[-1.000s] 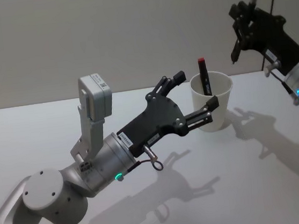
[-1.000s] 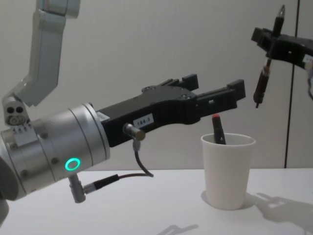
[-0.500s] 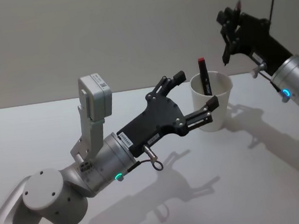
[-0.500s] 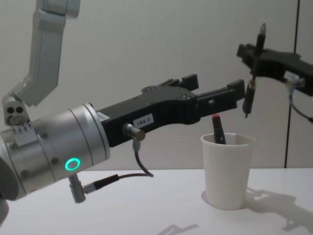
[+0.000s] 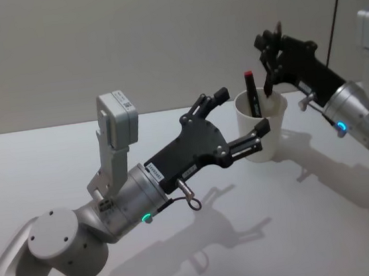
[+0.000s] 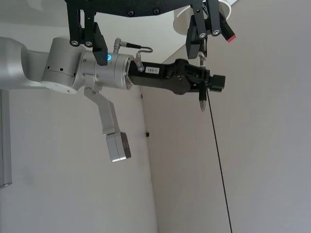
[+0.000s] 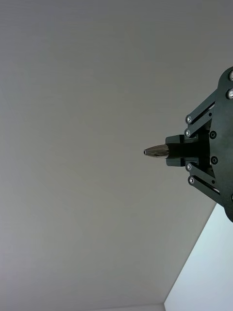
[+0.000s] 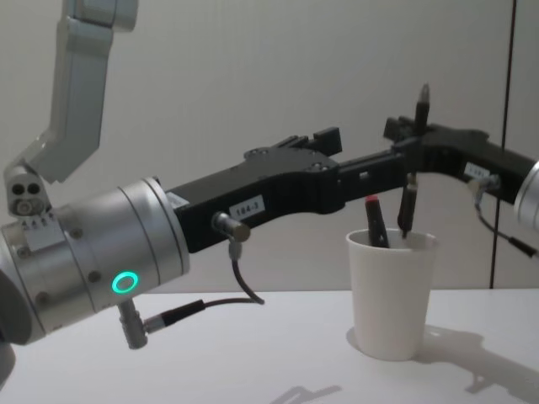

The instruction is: Place the pen into the pen holder.

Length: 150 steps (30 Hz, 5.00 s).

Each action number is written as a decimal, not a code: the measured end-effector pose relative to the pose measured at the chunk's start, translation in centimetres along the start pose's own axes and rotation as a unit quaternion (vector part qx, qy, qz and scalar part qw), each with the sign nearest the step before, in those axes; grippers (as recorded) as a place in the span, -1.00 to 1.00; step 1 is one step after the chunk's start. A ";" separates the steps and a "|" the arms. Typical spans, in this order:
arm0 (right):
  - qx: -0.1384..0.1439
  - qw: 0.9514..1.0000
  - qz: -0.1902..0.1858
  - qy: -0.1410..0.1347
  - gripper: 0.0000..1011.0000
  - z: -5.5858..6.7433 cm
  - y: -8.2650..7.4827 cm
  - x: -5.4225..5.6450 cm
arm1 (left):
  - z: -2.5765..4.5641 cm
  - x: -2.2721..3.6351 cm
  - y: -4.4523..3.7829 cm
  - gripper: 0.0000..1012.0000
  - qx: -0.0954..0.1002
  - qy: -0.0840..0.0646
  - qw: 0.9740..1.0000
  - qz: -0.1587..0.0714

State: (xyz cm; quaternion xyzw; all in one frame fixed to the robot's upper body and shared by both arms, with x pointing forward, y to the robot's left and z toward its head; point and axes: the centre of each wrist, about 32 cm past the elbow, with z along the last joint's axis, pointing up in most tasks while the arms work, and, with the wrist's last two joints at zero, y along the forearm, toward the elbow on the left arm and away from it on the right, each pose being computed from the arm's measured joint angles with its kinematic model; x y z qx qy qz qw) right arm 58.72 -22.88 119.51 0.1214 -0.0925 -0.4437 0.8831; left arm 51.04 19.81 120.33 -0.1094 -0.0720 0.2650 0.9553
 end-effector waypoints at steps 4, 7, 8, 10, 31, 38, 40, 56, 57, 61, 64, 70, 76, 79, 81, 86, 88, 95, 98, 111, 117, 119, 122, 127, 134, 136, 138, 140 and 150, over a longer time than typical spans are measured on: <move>-0.009 1.000 0.003 0.004 -0.76 -0.6 0.0 -0.1 | 0.00 0.00 0.00 0.98 0.000 0.000 1.000 0.000; -0.012 1.000 0.005 0.005 -0.76 -0.9 0.0 -0.1 | 0.00 0.00 0.00 0.98 0.000 0.000 1.000 0.000; -0.014 1.000 0.005 0.006 -0.76 -1.0 0.0 -0.1 | 0.00 0.00 0.00 0.98 0.000 0.000 1.000 0.000; -0.016 1.000 0.006 0.007 -0.70 -1.1 0.0 -0.2 | 0.00 0.00 0.00 0.98 0.000 0.000 1.000 0.000; -0.026 1.000 0.010 0.011 0.48 -1.8 -0.1 -0.2 | 0.00 0.00 0.00 0.98 0.000 0.000 1.000 0.000; -0.025 1.000 0.010 0.012 0.90 -1.8 -0.1 -0.2 | 0.00 0.00 0.00 0.98 0.000 0.000 1.000 0.000; -0.023 1.000 0.009 0.013 0.94 -1.7 -0.1 -0.2 | 0.00 0.00 0.00 0.98 0.000 0.000 1.000 0.000; 0.012 0.999 -0.020 0.022 0.98 0.3 -1.6 0.0 | 0.00 0.00 0.00 0.98 0.000 0.000 1.000 0.000; 0.012 0.999 -0.022 0.023 0.98 0.3 -1.7 0.0 | 0.00 0.00 0.00 0.98 0.000 0.000 1.000 0.000; 0.019 0.999 -0.028 0.023 0.98 0.9 -2.2 0.0 | 0.00 0.00 0.00 0.98 0.000 0.000 1.000 0.000; 0.018 0.999 -0.029 0.023 0.98 0.9 -2.2 -0.1 | 0.00 0.00 0.00 0.98 0.000 0.000 1.000 0.000; 0.011 0.999 -0.034 0.023 0.98 0.9 -2.6 -0.4 | 0.02 -0.06 0.03 0.98 0.006 -0.004 1.000 0.012; -0.006 0.999 -0.047 0.020 0.98 1.0 -3.7 -1.1 | 0.07 -0.23 0.13 0.98 0.023 -0.013 0.999 0.041; -0.016 0.998 -0.055 0.018 0.98 1.0 -4.5 -1.6 | 0.09 -0.32 0.19 0.98 0.033 -0.020 0.998 0.058; -0.024 0.998 -0.061 0.017 0.98 1.1 -4.9 -2.0 | 0.10 -0.41 0.24 0.98 0.040 -0.025 0.996 0.071; -0.039 0.996 -0.073 0.013 0.98 1.3 -5.9 -2.8 | 0.14 -0.58 0.34 0.98 0.054 -0.036 0.993 0.098; -0.047 0.996 -0.079 0.011 0.98 1.4 -6.4 -3.2 | 0.16 -0.65 0.38 0.98 0.061 -0.042 0.991 0.111; -0.070 0.993 -0.097 0.004 0.98 1.8 -7.9 -4.4 | 0.24 -0.89 0.52 0.98 0.080 -0.061 0.983 0.152; -0.079 0.991 -0.105 0.001 0.98 2.0 -8.6 -5.0 | 0.27 -0.97 0.58 0.98 0.088 -0.070 0.979 0.169; -0.118 0.984 -0.136 -0.016 0.98 3.1 -11.0 -7.3 | 0.42 -1.42 0.83 0.98 0.116 -0.111 0.956 0.244; -0.126 0.981 -0.143 -0.020 0.98 3.4 -11.6 -7.7 | 0.46 -1.53 0.91 0.98 0.123 -0.123 0.949 0.264; -0.127 0.981 -0.144 -0.020 0.98 3.4 -11.6 -7.8 | 0.46 -1.55 0.92 0.98 0.124 -0.125 0.947 0.268; -0.127 0.981 -0.144 -0.020 0.98 3.4 -11.6 -7.8 | 0.47 -1.56 0.92 0.98 0.124 -0.126 0.947 0.269; -0.127 0.981 -0.144 -0.020 0.98 3.4 -11.6 -7.8 | 0.47 -1.56 0.92 0.98 0.124 -0.126 0.947 0.269; -0.126 0.981 -0.144 -0.020 0.98 3.4 -11.6 -7.8 | 0.47 -1.56 0.90 0.98 0.124 -0.126 0.947 0.269; -0.126 0.981 -0.144 -0.020 0.98 3.4 -11.6 -7.8 | 0.48 -1.56 0.90 0.98 0.124 -0.126 0.947 0.269; -0.126 0.981 -0.144 -0.020 0.98 3.4 -11.6 -7.8 | 0.48 -1.56 0.90 0.98 0.124 -0.126 0.947 0.269; -0.126 0.981 -0.144 -0.020 0.98 3.4 -11.6 -7.8 | 0.49 -1.55 0.89 0.98 0.124 -0.126 0.947 0.269; -0.126 0.981 -0.144 -0.020 0.98 3.4 -11.6 -7.8 | 0.47 -1.54 0.90 0.98 0.124 -0.126 0.947 0.269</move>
